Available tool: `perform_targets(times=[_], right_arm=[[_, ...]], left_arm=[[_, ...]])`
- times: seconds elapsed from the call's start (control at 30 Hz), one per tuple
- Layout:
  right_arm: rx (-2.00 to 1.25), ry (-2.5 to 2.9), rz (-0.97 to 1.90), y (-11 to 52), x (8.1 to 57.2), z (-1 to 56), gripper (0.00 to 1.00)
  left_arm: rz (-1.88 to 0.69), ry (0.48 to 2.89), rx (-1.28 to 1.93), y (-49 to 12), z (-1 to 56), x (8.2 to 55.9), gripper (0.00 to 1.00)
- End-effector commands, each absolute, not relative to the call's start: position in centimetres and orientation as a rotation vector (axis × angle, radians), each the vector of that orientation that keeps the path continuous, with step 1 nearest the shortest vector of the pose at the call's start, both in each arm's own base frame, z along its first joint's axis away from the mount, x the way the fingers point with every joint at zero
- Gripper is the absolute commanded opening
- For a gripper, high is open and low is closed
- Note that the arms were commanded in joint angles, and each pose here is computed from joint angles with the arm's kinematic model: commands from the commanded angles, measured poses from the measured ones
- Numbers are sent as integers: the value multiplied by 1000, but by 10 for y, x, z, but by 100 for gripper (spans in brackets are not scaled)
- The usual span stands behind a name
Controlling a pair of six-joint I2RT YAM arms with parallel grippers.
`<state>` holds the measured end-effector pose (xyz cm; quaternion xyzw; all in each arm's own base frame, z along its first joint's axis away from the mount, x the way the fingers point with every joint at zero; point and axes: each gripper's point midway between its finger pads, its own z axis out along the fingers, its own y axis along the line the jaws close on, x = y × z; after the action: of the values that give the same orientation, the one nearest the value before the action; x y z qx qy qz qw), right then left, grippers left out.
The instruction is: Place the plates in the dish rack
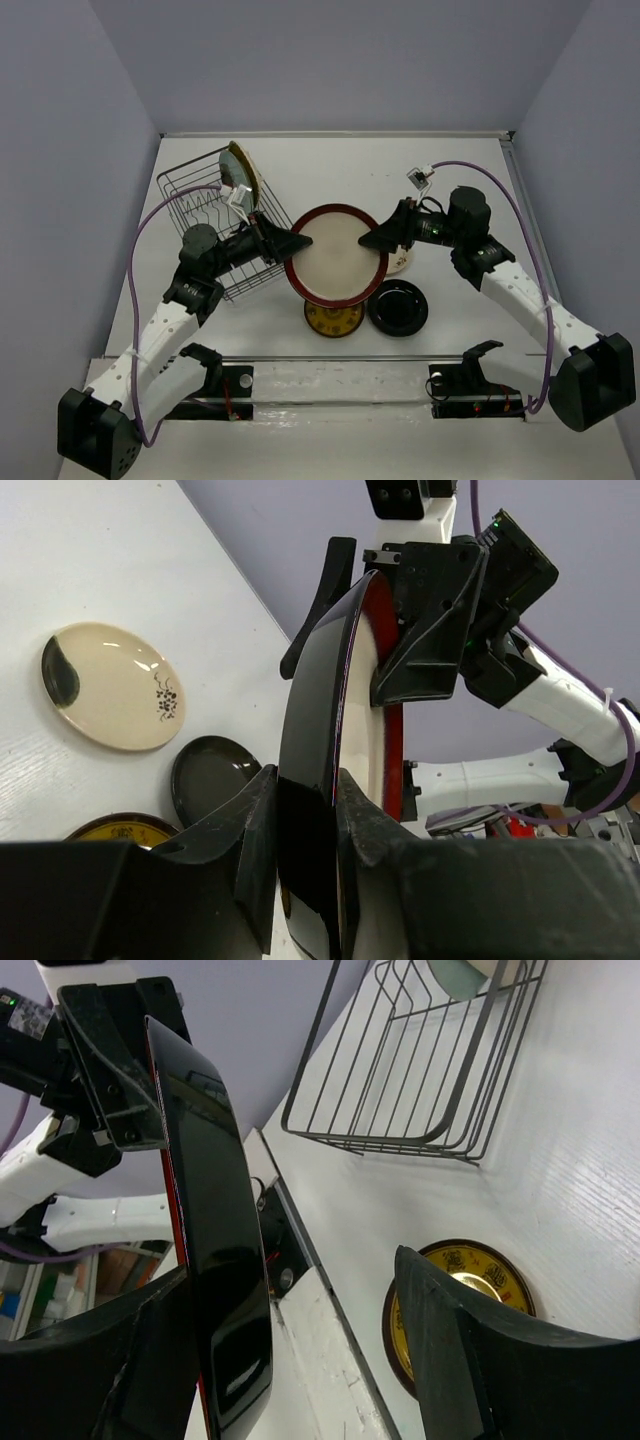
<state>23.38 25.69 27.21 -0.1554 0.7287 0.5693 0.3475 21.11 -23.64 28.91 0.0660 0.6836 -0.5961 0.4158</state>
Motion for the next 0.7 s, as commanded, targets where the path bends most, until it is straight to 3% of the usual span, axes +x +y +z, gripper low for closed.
perform_targets(times=[0.0,0.03,0.07,0.23,0.3,0.37,0.5,0.6,0.67], right_arm=[[-508,1825,1534,263,226,280,70],[-529,1790,1549,264,225,285,65],[-537,1784,1588,265,220,288,54],[-566,1753,1658,268,213,291,31],[-555,1751,1675,268,212,292,11],[-552,1738,1688,268,210,295,7],[-519,1713,1702,268,212,306,7],[-448,1688,1669,272,225,327,7],[-378,1678,1621,278,238,338,7]], left_arm=[[-1590,1440,327,-233,368,187,5],[-1588,1444,327,-232,367,188,5],[-1588,1445,330,-232,366,188,5],[-1576,1456,316,-228,361,192,5],[-1568,1457,310,-226,360,194,5],[-1556,1465,294,-224,356,197,6],[-1497,1503,275,-217,345,205,45],[-1294,1559,246,-200,335,223,98],[-994,1583,195,-170,341,241,99]])
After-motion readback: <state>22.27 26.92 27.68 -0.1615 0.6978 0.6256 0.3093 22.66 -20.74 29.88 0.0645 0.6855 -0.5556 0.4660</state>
